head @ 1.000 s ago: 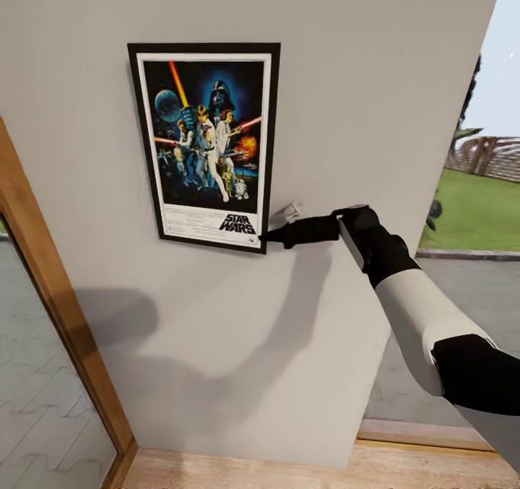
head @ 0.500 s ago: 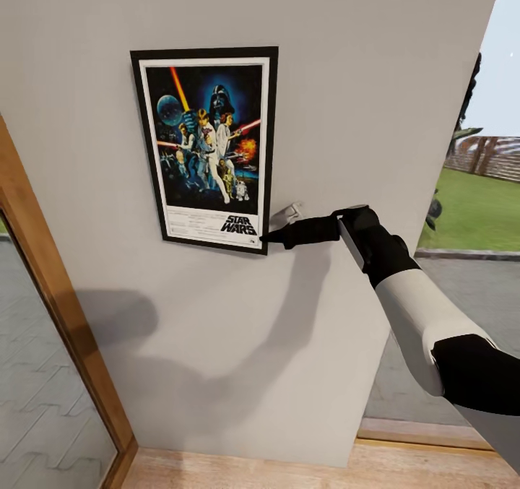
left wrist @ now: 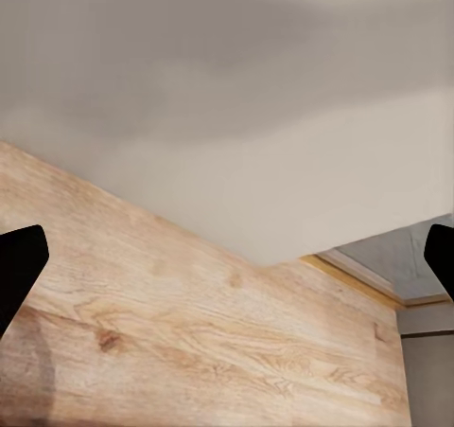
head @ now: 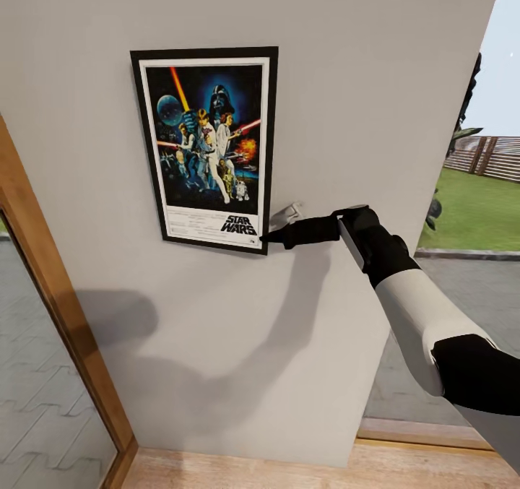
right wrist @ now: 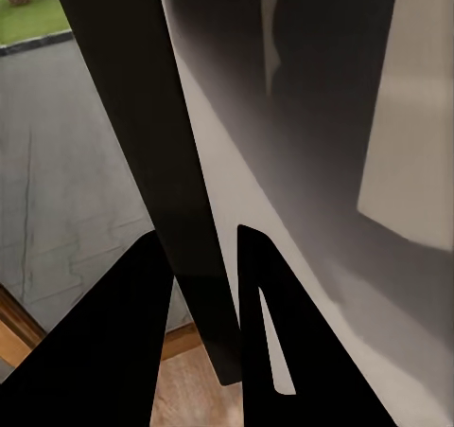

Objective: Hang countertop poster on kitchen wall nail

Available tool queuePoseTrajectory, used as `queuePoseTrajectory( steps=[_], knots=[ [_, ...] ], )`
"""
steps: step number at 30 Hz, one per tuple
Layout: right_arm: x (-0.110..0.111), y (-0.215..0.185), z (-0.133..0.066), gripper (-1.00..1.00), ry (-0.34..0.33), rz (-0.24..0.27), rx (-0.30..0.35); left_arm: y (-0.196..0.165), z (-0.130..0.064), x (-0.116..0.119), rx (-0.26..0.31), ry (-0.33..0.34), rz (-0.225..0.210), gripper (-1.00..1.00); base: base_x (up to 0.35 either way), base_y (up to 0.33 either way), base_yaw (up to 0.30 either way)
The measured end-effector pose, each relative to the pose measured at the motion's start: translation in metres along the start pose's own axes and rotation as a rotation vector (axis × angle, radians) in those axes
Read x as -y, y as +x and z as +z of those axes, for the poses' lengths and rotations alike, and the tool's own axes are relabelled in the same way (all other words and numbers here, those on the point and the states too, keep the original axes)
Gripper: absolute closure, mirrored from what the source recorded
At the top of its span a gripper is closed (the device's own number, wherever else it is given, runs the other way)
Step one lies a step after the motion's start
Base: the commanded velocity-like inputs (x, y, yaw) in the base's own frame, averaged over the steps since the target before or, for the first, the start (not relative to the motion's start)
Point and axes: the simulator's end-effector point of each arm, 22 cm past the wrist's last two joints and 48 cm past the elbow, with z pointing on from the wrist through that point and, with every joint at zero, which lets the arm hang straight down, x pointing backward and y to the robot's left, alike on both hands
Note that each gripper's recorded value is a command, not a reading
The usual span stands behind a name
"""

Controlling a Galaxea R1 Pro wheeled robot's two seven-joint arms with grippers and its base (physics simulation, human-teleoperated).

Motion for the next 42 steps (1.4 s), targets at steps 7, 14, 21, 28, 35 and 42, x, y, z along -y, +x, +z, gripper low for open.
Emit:
queuePoseTrajectory(
  steps=[7, 14, 21, 28, 35, 42],
  knots=[
    [0.0, 0.0, 0.0, 1.0, 0.0, 0.0, 0.0, -0.0002, 0.0, -0.0001, 0.0, 0.0, 0.0, -1.0, 0.0, 0.0, 0.0],
    [0.0, 0.0, 0.0, 1.0, 0.0, 0.0, 0.0, -0.0003, 0.0, -0.0001, 0.0, 0.0, 0.0, -1.0, 0.0, 0.0, 0.0],
    [0.0, 0.0, 0.0, 1.0, 0.0, 0.0, 0.0, -0.0001, -0.0001, -0.0001, 0.0, 0.0, 0.0, -1.0, 0.0, 0.0, 0.0],
    [-0.0004, -0.0001, 0.0005, 1.0, -0.001, -0.001, 0.0, -0.0003, 0.0001, -0.0001, 0.0, 0.0, 0.0, -1.0, 0.0, 0.0, 0.0],
    [-0.0002, -0.0002, 0.0006, 1.0, 0.001, -0.001, 0.0, -0.0001, 0.0, -0.0001, 0.0, 0.0, 0.0, -1.0, 0.0, 0.0, 0.0],
    [-0.0003, -0.0009, 0.0011, 1.0, 0.007, 0.008, 0.001, -0.0003, -0.0003, 0.0001, 0.001, 0.0, 0.001, -1.0, 0.0, 0.0, 0.0]
  ],
)
